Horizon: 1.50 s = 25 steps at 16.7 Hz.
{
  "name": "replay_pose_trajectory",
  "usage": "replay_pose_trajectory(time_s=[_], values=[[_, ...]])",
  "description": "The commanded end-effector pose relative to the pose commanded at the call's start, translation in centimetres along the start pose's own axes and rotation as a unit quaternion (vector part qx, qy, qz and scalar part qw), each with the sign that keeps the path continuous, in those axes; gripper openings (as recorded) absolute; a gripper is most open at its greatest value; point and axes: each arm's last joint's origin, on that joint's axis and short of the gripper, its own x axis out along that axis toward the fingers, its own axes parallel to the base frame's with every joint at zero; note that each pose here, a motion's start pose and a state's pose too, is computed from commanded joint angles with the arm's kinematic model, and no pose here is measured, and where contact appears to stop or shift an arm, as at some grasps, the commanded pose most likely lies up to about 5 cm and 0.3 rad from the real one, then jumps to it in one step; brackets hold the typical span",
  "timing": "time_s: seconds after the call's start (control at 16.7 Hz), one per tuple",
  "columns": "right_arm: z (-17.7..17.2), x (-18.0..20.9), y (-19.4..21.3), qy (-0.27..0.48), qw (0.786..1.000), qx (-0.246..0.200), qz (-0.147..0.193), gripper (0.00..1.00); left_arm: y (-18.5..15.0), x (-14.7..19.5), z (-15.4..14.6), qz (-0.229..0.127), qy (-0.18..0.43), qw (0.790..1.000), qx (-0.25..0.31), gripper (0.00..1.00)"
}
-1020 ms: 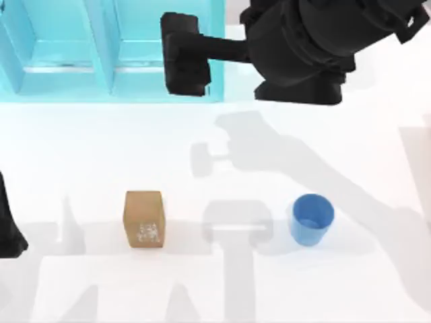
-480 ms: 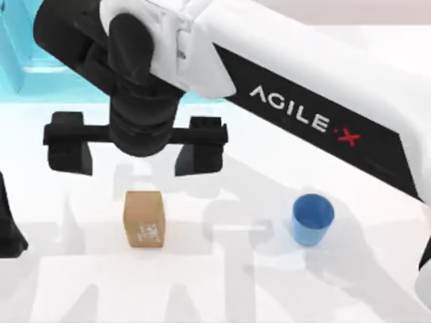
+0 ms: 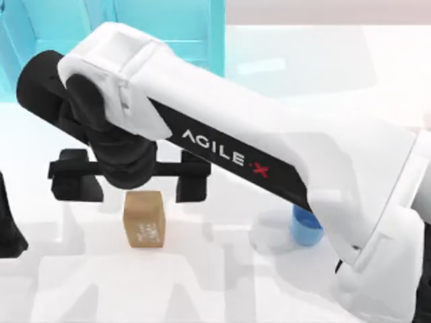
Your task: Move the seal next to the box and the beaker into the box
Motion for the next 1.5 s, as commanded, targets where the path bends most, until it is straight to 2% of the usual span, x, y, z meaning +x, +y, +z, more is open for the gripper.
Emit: replay_pose_trajectory(time_s=[0.6, 1.02, 1.32, 1.5], values=[[0.1, 1.1, 0.2, -0.001, 1.000, 0.003, -0.009, 1.00, 0.0, 0.0, 0.0, 0.000, 0.000, 1.000, 0.000, 1.00], [0.0, 7.9, 0.2, -0.002, 1.000, 0.002, -0.009, 1.00, 0.0, 0.0, 0.0, 0.000, 0.000, 1.000, 0.000, 1.00], [-0.1, 8.7, 0.1, -0.001, 1.000, 0.002, -0.009, 1.00, 0.0, 0.0, 0.0, 0.000, 0.000, 1.000, 0.000, 1.00], [-0.1, 8.7, 0.1, -0.001, 1.000, 0.002, -0.009, 0.77, 0.0, 0.0, 0.0, 0.000, 0.000, 1.000, 0.000, 1.00]])
